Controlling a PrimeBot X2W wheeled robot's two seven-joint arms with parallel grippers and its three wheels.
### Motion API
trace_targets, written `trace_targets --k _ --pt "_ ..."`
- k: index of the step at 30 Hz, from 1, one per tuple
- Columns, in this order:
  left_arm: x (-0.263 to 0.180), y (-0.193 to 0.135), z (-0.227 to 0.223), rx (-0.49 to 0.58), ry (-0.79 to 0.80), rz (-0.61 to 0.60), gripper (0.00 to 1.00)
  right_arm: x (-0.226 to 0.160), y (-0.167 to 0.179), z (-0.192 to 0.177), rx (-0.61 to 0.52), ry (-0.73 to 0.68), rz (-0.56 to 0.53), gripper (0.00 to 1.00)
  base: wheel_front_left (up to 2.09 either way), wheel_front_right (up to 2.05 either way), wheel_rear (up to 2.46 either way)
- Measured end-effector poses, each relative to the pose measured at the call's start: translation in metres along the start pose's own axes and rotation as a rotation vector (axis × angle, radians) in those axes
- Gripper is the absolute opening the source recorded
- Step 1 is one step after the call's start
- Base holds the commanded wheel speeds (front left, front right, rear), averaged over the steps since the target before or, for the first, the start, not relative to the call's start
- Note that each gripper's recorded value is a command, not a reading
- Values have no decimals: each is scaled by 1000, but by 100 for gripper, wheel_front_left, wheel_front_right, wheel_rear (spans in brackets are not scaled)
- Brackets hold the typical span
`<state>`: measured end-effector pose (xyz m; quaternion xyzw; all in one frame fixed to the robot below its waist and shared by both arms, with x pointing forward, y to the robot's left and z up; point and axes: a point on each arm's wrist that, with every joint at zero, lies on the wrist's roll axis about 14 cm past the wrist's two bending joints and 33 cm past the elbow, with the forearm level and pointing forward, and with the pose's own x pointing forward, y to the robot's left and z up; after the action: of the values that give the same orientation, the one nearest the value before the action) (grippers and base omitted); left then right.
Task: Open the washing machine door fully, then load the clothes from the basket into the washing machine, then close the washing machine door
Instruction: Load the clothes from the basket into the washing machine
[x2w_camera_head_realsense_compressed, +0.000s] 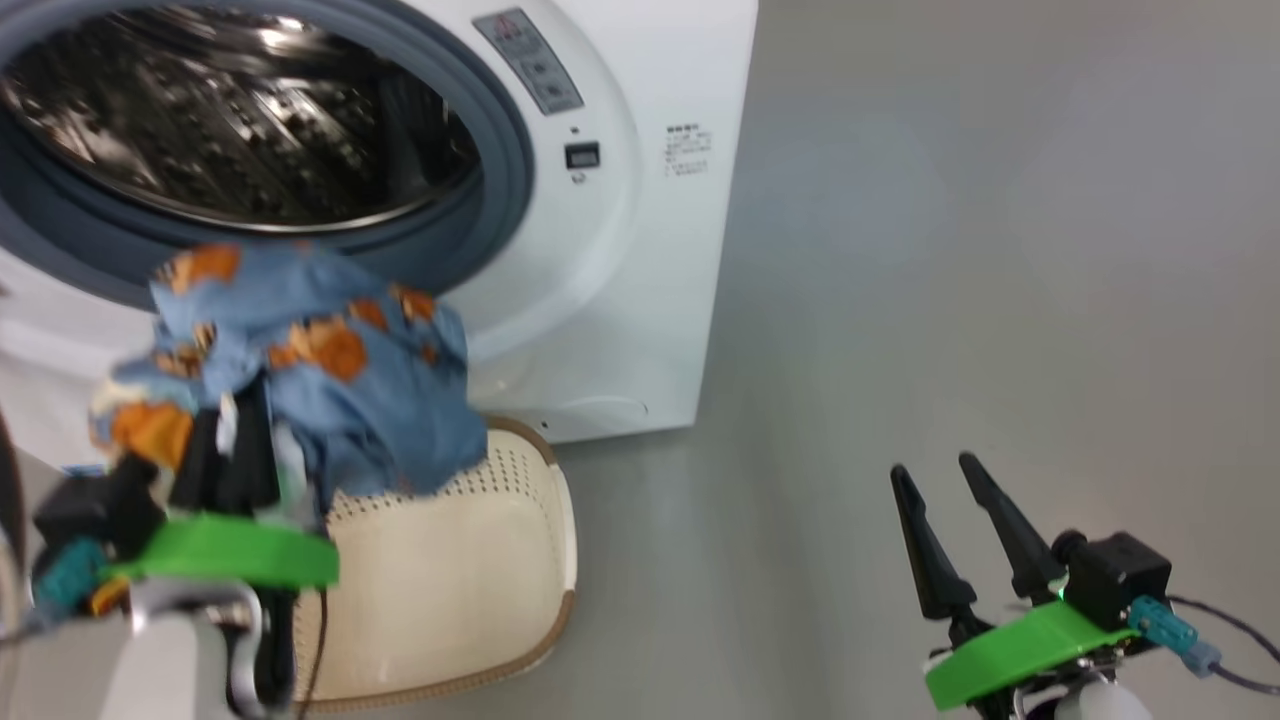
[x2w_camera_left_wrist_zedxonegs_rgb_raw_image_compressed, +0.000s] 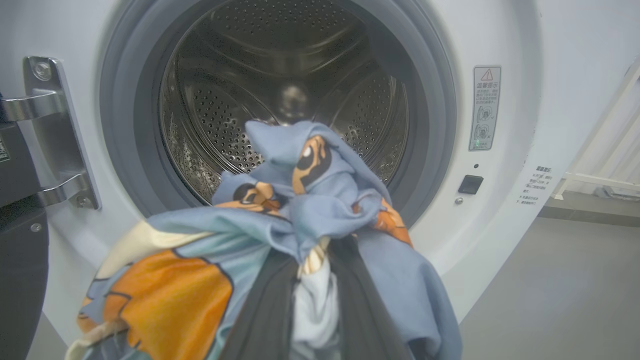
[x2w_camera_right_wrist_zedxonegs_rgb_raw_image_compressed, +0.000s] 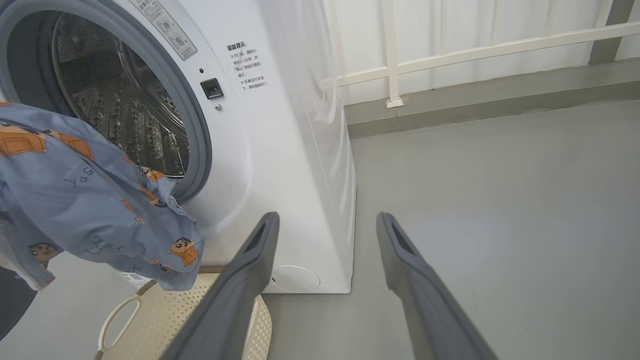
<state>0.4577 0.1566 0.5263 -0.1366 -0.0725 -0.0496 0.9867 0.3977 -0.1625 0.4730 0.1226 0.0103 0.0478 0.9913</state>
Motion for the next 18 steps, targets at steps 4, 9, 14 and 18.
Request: trace_targets --k 4,9,14,18 --pt "31 -3 2 -12 -26 -15 0 9 -3 -3 -2 5 -6 100 0 0 0" --pt "69 2 1 -1 -43 -26 0 16 -12 -16 -6 39 -27 100 0 0 0" --pt "102 6 -16 -10 -15 -33 0 23 -19 -31 -9 75 -43 100 0 0 0" --pt "129 5 -32 -7 15 -49 0 26 -22 -49 -4 122 -48 100 0 0 0"
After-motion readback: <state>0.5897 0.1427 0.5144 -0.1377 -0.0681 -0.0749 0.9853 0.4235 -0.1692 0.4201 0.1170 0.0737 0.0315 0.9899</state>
